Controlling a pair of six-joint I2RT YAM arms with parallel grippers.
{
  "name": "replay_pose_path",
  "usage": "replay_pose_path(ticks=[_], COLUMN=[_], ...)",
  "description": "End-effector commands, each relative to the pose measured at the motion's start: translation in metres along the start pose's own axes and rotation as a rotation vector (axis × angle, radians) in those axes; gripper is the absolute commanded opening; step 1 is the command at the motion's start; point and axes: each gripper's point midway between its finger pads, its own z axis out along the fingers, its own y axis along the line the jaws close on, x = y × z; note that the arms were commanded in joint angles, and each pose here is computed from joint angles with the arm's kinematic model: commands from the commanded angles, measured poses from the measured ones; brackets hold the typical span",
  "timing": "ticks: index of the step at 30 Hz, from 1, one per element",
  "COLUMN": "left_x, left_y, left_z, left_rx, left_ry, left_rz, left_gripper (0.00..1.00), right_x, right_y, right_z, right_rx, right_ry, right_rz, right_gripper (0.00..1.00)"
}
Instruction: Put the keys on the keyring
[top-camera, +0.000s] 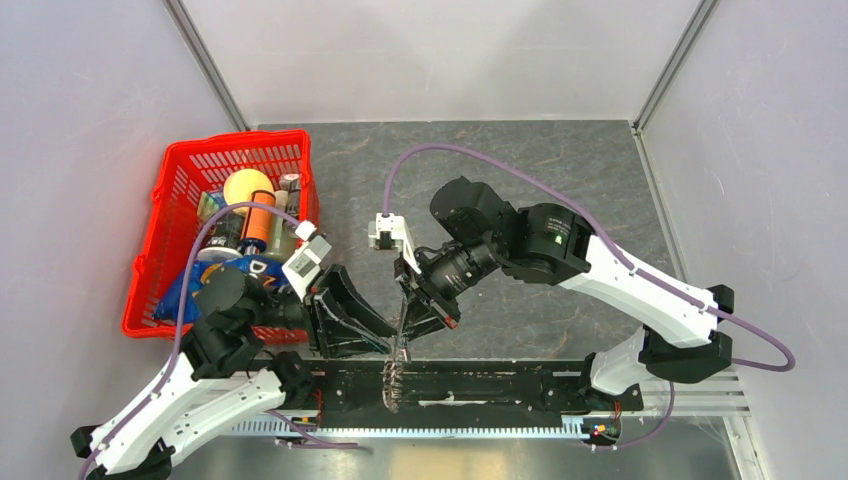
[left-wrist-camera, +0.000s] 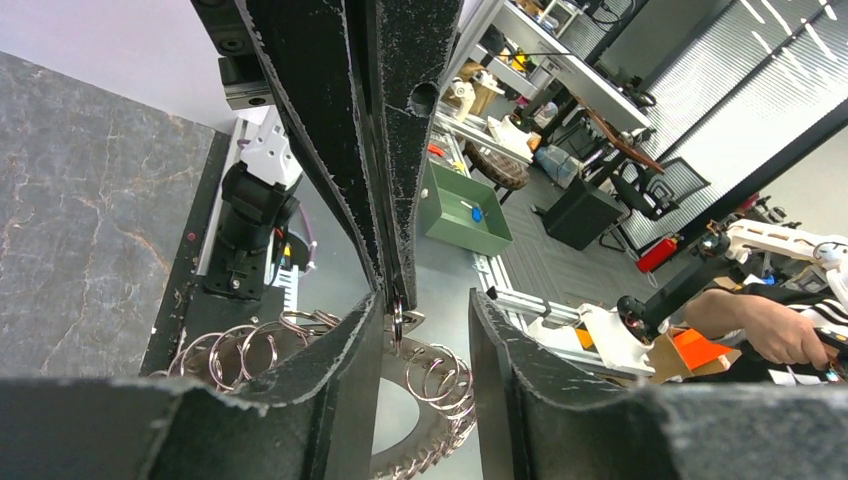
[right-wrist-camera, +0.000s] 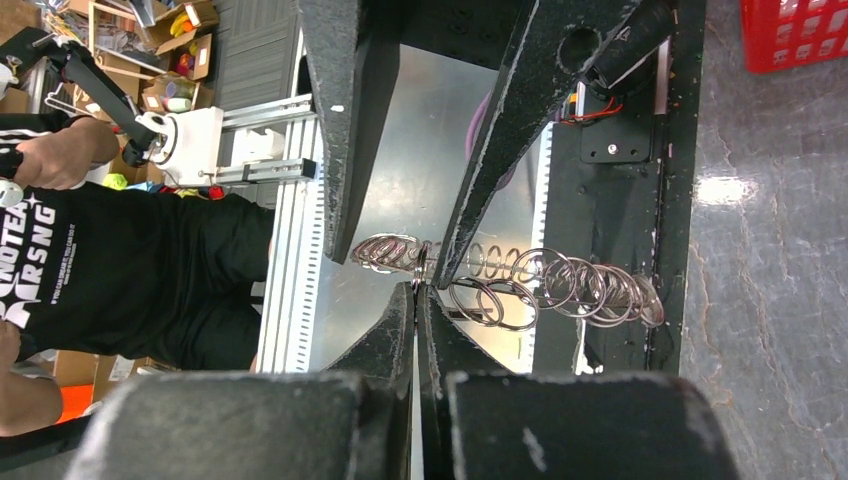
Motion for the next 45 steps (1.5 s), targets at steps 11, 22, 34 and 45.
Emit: replay_pose_path(ticks=[11, 22, 34, 45], left_x=[0.009, 0.014, 0.003, -0.021], left_y=[-0.002, 0.01, 0.014, -0.002], left_z=[0.001, 0.007, 0.005, -0.001], left_rx=[0.032, 0.015, -0.029, -0.01], left_ry=[0.055, 0.085, 0.02, -0.111], left_rz=[0.0, -0.028, 0.04, 0.124], left_gripper=[0.22, 0.05, 0.02, 0.02], right_x=[-0.017, -0.018, -0.018, -0.025], right_y=[0.004, 0.005, 0.009, 0.007], right_z=[0.0, -0.005, -0.017, -0.037], right_rx=[-0.019, -0.006, 0.022, 0.118], right_ry=[-0.054, -0.067, -0.106, -0.226], right_rz=[-0.034, -0.057, -0.108, -0.142], right_gripper=[0.0, 0.0, 0.23, 0.36])
